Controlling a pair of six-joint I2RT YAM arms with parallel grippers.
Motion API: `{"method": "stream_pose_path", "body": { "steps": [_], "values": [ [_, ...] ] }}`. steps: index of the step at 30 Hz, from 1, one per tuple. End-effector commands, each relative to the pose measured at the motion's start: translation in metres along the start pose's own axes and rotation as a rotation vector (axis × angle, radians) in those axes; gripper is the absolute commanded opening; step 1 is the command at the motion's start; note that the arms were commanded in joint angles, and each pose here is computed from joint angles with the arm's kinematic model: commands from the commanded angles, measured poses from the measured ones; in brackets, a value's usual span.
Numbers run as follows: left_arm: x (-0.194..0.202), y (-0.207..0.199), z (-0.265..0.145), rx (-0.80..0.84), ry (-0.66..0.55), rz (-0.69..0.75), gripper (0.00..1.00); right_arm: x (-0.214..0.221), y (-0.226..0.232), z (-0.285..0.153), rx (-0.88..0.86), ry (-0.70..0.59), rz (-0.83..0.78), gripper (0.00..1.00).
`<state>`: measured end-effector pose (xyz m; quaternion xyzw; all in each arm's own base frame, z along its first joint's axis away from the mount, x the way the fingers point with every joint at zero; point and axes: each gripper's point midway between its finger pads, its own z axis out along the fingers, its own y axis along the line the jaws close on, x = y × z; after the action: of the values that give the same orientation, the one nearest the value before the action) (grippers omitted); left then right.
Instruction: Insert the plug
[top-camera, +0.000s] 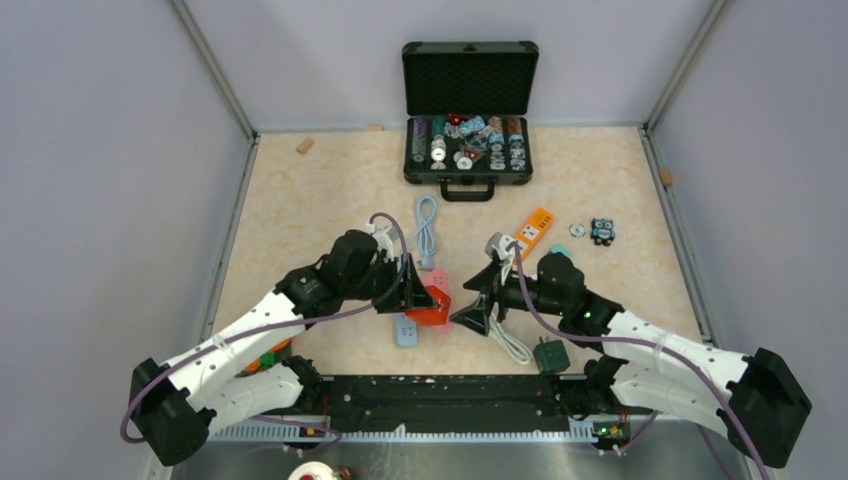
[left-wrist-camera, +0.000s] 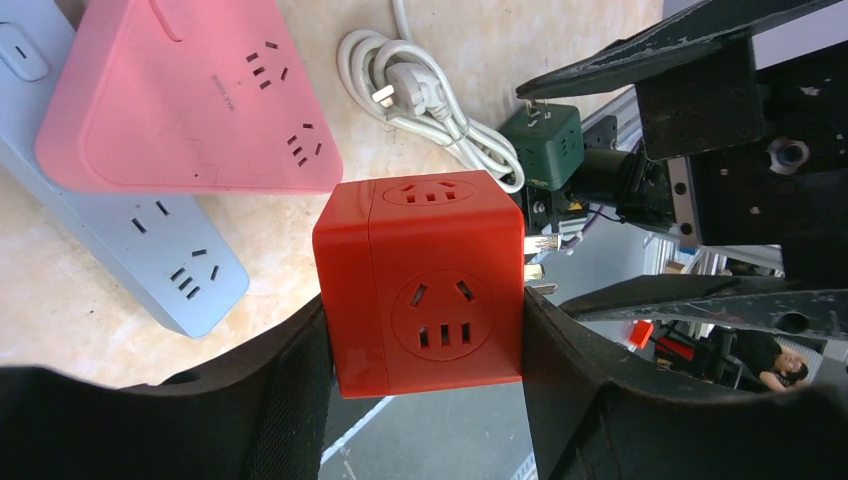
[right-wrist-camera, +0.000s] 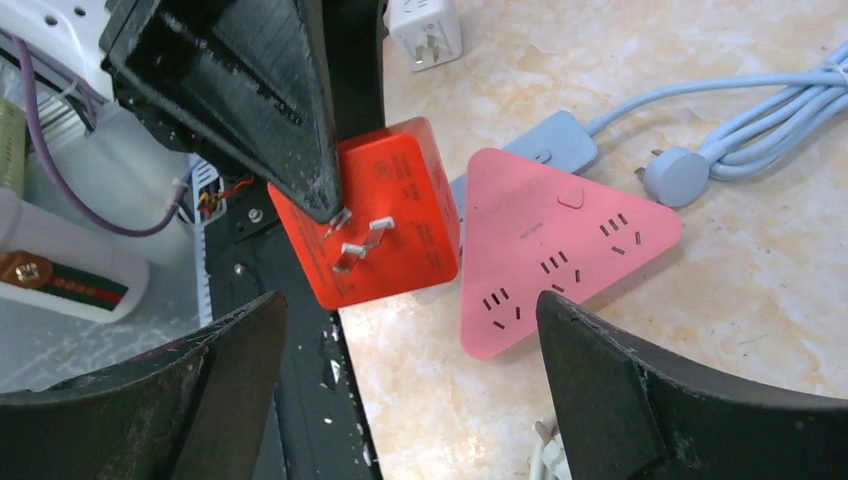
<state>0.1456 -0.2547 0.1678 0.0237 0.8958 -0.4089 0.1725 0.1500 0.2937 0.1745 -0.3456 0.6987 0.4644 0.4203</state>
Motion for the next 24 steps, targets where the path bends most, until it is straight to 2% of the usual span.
{"method": "stream_pose_path", "body": {
  "steps": [1, 13, 24],
  "values": [
    [-0.015, -0.028, -0.010, 0.083, -0.035, 0.046, 0.12, -0.029, 0.018, -0.006, -0.087, -0.159, -0.187, 0.92],
    [-0.016, -0.029, -0.009, 0.070, -0.019, 0.062, 0.09, -0.022, 0.029, 0.012, -0.109, -0.131, -0.322, 0.92],
    [-0.013, -0.036, -0.010, 0.114, -0.007, 0.077, 0.08, -0.030, 0.012, 0.041, 0.076, -0.111, -0.336, 0.92]
  ]
}}
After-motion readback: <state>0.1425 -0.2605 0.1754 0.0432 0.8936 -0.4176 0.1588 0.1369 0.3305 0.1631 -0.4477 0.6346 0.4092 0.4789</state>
